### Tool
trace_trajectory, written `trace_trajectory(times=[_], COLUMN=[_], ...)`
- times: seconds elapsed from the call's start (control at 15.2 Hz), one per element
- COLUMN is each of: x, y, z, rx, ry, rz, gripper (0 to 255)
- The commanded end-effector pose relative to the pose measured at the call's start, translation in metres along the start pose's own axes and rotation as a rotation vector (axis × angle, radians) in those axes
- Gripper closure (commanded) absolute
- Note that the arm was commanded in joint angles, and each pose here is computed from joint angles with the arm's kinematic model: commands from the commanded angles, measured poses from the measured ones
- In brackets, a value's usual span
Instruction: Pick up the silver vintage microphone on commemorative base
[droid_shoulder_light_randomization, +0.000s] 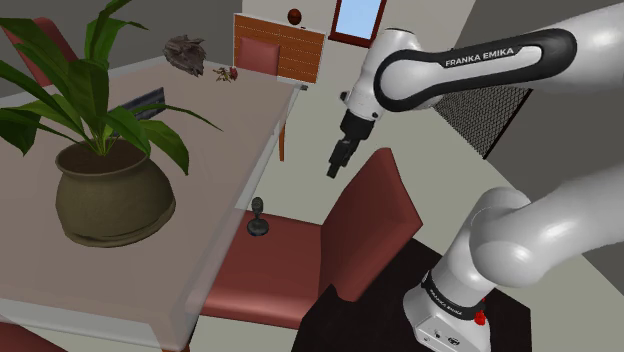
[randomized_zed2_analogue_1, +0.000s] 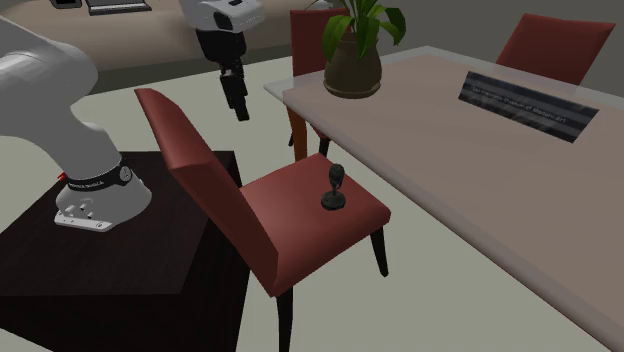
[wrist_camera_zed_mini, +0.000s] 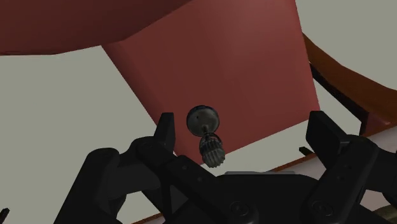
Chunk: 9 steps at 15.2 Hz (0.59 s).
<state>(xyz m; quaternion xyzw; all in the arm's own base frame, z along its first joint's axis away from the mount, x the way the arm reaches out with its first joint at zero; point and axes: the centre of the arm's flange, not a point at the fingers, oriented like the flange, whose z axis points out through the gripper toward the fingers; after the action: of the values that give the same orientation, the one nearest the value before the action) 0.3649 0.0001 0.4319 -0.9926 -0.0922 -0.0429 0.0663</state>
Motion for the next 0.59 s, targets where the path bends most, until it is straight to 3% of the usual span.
trace_trajectory(times=[0.0, 0.53], x=[0.012, 0.065], y=[0.003, 0.014], z=[0.021, 0.103], rx=[0.004, 0.028], ry=[0.028, 0.122], rz=[-0.020, -0.094], gripper=[0, 0])
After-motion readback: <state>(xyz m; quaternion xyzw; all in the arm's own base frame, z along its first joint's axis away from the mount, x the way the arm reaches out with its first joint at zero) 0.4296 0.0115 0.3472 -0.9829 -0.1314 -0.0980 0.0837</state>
